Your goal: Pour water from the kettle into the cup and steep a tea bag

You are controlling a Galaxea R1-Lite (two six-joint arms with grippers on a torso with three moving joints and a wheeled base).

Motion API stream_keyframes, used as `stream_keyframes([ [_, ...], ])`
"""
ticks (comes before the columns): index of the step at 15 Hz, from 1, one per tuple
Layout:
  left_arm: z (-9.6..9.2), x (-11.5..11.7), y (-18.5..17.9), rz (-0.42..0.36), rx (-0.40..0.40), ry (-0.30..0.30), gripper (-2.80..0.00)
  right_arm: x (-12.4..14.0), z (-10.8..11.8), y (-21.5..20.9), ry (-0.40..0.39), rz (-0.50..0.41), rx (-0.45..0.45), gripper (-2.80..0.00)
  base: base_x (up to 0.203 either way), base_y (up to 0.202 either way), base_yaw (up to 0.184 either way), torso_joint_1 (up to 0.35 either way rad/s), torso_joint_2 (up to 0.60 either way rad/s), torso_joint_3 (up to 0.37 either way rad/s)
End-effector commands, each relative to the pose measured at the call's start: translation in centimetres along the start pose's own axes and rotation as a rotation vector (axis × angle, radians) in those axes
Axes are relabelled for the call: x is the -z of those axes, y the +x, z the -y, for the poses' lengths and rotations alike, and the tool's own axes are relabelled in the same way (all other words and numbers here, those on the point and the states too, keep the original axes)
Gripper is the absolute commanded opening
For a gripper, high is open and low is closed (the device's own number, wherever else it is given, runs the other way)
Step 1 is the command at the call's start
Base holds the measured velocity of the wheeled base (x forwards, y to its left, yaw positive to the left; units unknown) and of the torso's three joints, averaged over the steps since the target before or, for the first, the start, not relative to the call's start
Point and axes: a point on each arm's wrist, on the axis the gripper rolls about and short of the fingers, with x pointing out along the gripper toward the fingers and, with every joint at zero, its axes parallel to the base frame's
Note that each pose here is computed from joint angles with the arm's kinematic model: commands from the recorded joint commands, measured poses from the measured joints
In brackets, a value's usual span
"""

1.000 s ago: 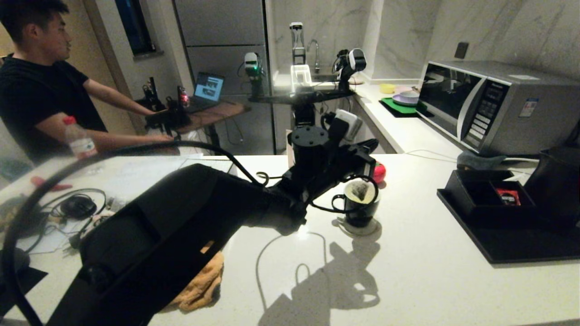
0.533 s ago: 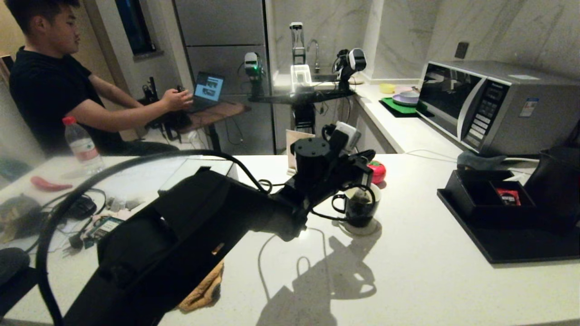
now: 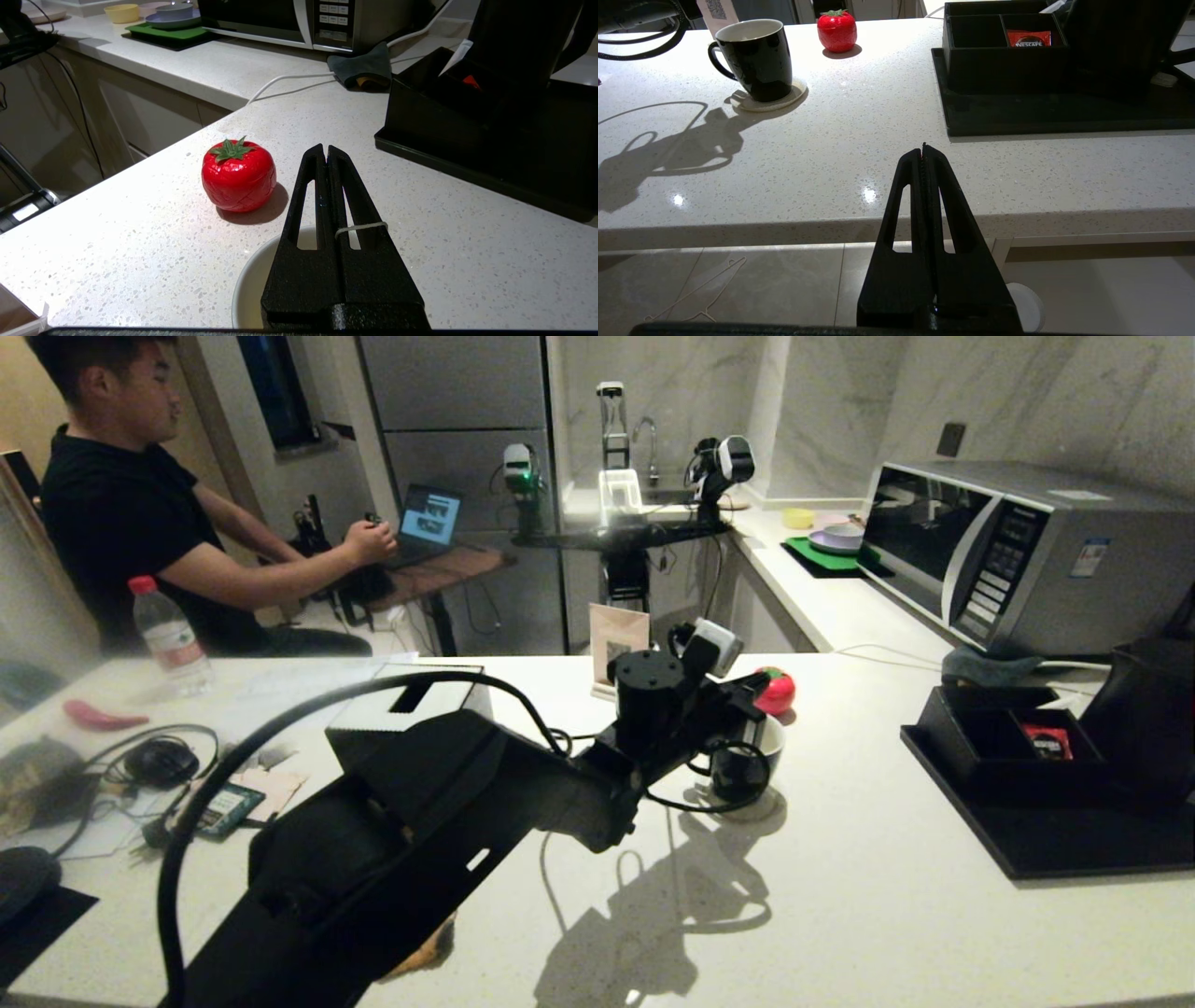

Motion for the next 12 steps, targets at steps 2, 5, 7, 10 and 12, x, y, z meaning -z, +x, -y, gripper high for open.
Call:
stream_keyframes([
  [2, 0.0, 0.3, 0.1, 0.000, 0.002, -0.001, -2.80, 0.0, 0.0, 0.0, 0.000, -0.001, -0.001, -2.80, 0.000, 0.000, 0.000, 0.000, 0.00, 0.000],
  [5, 0.0, -1.0, 0.0, 0.022, 0.001, 0.003, -2.80, 0.0, 0.0, 0.0, 0.000, -0.002, 0.000, -2.80, 0.000, 0.000, 0.000, 0.000, 0.00, 0.000],
  [7, 0.0, -2.4, -0.1, 0.045, 0.001, 0.008, -2.80, 0.0, 0.0, 0.0, 0.000, -0.002, -0.001, -2.80, 0.000, 0.000, 0.000, 0.000, 0.00, 0.000],
  [10, -0.4, -4.8, 0.6, 0.099, -0.005, 0.018, -2.80, 0.0, 0.0, 0.0, 0.000, -0.001, -0.001, -2.80, 0.000, 0.000, 0.000, 0.000, 0.00, 0.000],
  [12, -0.9, -6.8, 1.1, 0.119, -0.012, 0.024, -2.80, 0.0, 0.0, 0.0, 0.000, -0.001, -0.001, -2.80, 0.000, 0.000, 0.000, 0.000, 0.00, 0.000],
])
